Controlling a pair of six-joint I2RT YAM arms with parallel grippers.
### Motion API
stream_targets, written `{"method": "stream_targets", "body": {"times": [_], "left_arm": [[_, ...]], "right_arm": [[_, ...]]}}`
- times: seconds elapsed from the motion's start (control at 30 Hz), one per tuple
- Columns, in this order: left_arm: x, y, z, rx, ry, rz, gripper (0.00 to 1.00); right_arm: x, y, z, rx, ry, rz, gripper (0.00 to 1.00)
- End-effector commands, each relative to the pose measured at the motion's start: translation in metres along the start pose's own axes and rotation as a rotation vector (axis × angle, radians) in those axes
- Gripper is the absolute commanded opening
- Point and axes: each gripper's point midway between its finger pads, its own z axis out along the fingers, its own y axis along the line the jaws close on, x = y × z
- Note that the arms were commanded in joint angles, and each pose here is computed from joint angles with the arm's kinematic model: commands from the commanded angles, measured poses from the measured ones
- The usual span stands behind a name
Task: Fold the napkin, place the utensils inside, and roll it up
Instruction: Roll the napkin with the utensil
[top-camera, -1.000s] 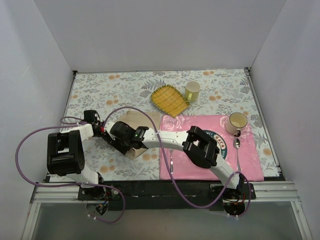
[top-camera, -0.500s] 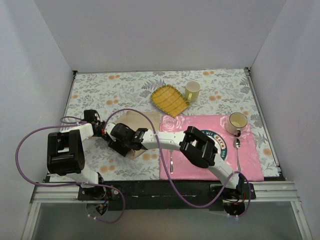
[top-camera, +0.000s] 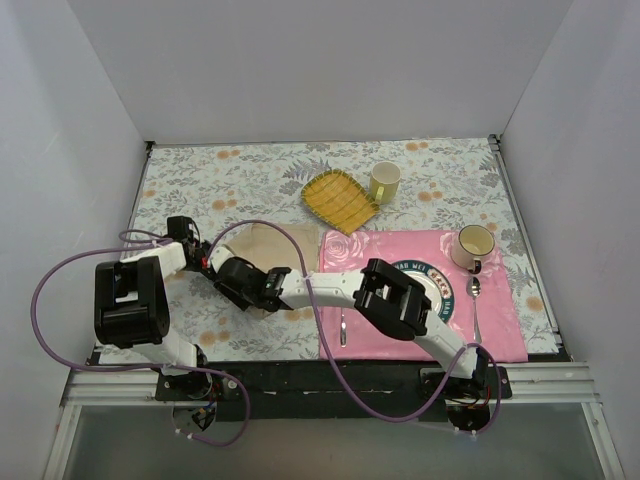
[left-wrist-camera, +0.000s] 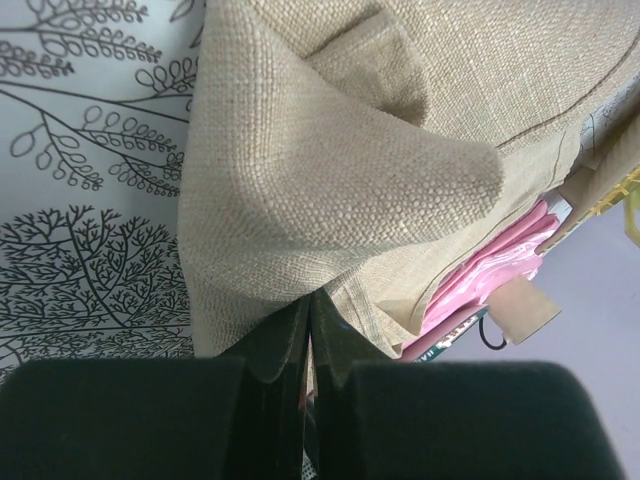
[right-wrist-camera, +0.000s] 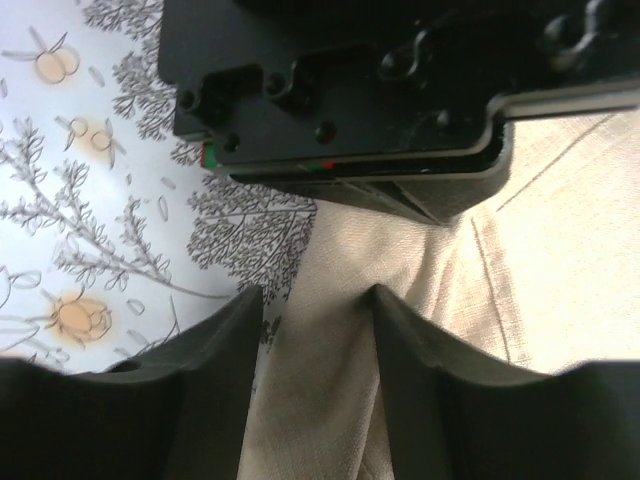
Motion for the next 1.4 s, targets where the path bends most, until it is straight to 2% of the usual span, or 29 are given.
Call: {"method": "stream_targets", "body": {"times": [0.0, 0.03, 0.13, 0.27, 0.33, 0.4, 0.53, 0.67, 0.7, 0.73, 0.87, 1.0, 1.2, 1.37], "left_arm": [[-0.005, 0.037, 0.006, -0.155, -0.033, -0.019, 0.00], [-0.005, 0.037, 0.007, -0.154, -0.033, -0.014, 0.00], [-0.012, 0.027, 0.003, -0.128, -0.045, 0.031, 0.00], [-0.035, -0.004, -0.018, -0.065, -0.159, 0.145, 0.00], [-0.047, -0.019, -0.033, -0.046, -0.223, 0.191, 0.00], [-0.057, -0.033, -0.048, -0.025, -0.291, 0.223, 0.11], [-0.064, -0.048, -0.071, -0.007, -0.374, 0.249, 0.32], [-0.061, -0.036, -0.084, -0.048, -0.428, 0.207, 0.49], [-0.061, -0.033, -0.089, -0.061, -0.453, 0.189, 0.51], [-0.060, -0.021, -0.091, -0.105, -0.461, 0.163, 0.54], [-0.046, 0.016, -0.092, -0.233, -0.454, 0.080, 0.55], [-0.021, 0.050, -0.079, -0.321, -0.365, -0.038, 0.56], [-0.005, 0.049, -0.056, -0.288, -0.229, -0.076, 0.56], [-0.001, 0.047, -0.044, -0.274, -0.182, -0.115, 0.56]], "right_arm": [[0.154, -0.024, 0.024, 0.130, 0.398, -0.071, 0.44], [0.161, -0.024, 0.025, 0.135, 0.412, -0.063, 0.42], [0.162, -0.013, 0.028, 0.078, 0.414, -0.040, 0.26], [0.145, 0.010, 0.026, -0.064, 0.375, 0.056, 0.02], [0.127, 0.017, 0.023, -0.139, 0.330, 0.121, 0.01], [0.108, 0.035, 0.018, -0.263, 0.296, 0.214, 0.01], [0.081, 0.044, 0.015, -0.384, 0.268, 0.338, 0.01], [0.067, 0.052, 0.006, -0.558, 0.247, 0.506, 0.01], [0.053, 0.054, 0.006, -0.592, 0.209, 0.566, 0.01], [0.059, 0.049, 0.006, -0.605, 0.220, 0.604, 0.01], [0.053, 0.049, 0.000, -0.705, 0.204, 0.756, 0.01], [0.045, 0.046, -0.003, -0.773, 0.175, 0.880, 0.01], [0.041, 0.043, -0.001, -0.774, 0.166, 0.904, 0.01], [0.042, 0.043, 0.000, -0.770, 0.166, 0.904, 0.01]]}}
